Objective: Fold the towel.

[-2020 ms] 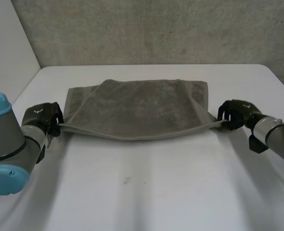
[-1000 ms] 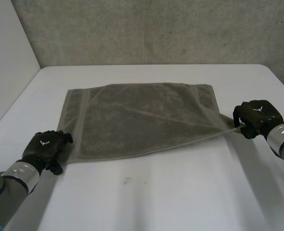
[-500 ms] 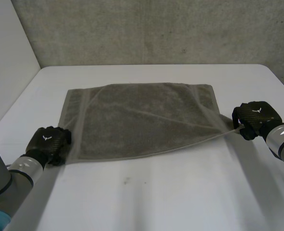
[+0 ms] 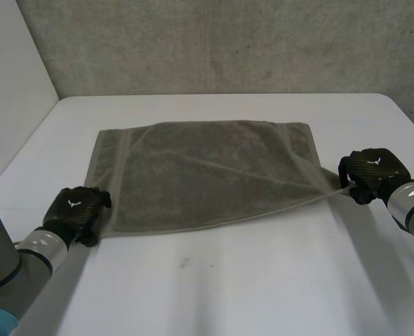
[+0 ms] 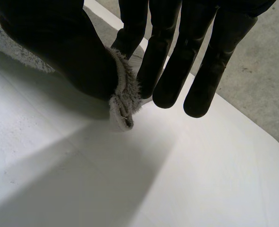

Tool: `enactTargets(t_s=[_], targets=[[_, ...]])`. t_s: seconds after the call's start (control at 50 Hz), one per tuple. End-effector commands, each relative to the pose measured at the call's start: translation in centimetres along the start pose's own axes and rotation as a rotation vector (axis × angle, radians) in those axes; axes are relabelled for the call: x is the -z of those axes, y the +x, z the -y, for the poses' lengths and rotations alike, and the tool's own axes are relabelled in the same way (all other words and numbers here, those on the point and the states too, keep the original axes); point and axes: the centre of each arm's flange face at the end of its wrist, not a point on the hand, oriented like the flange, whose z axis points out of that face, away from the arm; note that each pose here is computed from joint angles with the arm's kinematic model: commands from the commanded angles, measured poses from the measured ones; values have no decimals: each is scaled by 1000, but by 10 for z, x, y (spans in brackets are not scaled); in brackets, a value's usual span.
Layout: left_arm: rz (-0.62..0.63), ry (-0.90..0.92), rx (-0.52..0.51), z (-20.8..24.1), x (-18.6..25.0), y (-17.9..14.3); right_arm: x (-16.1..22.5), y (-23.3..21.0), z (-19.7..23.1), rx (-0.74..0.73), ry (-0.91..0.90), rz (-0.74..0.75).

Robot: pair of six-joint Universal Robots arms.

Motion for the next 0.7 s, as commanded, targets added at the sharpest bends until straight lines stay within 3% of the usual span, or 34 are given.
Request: enactTargets(t_s=[0.02, 0.48, 0.7], targets=[[3, 8, -6, 1, -5, -2, 0, 0, 0, 1, -1, 1], [21, 36, -14, 5, -35, -12, -2, 0, -3, 6, -5, 3], [18, 80, -21, 27, -3, -4, -1, 0, 4, 14, -1, 14]])
